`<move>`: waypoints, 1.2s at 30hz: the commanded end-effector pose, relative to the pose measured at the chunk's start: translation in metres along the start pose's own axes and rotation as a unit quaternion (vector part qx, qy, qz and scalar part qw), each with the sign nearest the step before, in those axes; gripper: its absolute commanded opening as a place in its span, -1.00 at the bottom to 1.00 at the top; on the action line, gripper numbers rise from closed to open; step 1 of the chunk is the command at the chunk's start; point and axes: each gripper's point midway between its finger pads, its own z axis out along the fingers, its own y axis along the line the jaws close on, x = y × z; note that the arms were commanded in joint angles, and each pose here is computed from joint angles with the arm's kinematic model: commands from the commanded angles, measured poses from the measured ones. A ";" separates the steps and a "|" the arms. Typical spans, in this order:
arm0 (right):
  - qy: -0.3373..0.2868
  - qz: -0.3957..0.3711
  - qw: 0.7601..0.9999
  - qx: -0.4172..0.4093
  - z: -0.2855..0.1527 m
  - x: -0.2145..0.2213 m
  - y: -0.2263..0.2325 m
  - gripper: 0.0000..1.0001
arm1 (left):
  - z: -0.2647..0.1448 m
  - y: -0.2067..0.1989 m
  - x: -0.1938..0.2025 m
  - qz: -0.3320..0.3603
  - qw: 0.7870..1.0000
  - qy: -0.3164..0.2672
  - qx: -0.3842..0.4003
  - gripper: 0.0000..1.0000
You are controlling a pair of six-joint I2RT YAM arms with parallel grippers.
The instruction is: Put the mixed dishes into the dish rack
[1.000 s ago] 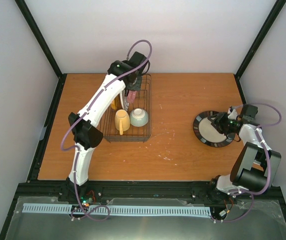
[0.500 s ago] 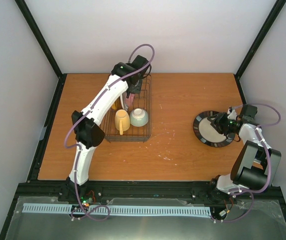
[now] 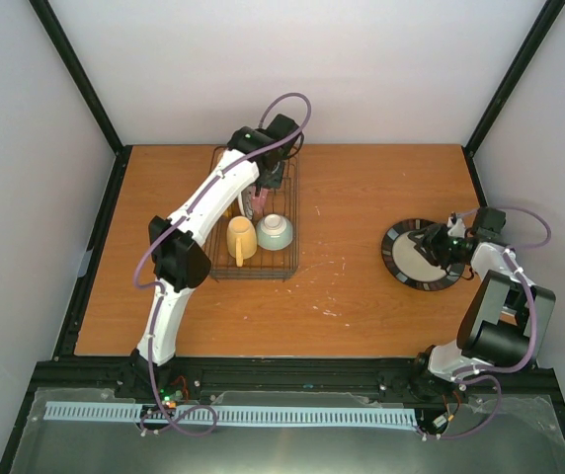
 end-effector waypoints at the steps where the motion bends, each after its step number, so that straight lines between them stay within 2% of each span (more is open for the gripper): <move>1: -0.002 -0.004 1.000 -0.007 0.001 -0.005 0.001 -0.21 | -0.003 0.013 -0.017 -0.015 0.999 -0.032 -0.024 -0.99; 16: -0.001 0.003 1.000 -0.021 0.004 -0.016 0.007 -0.21 | -0.018 0.041 -0.029 -0.040 0.997 -0.054 -0.046 -0.99; 31: 0.002 0.000 1.000 -0.017 0.003 -0.011 0.005 -0.21 | 0.021 0.005 0.000 -0.046 0.999 0.014 0.004 -0.99; 36: 0.002 0.001 1.000 -0.019 0.004 -0.012 0.005 -0.21 | 0.031 -0.003 0.004 -0.037 0.999 0.024 0.009 -0.92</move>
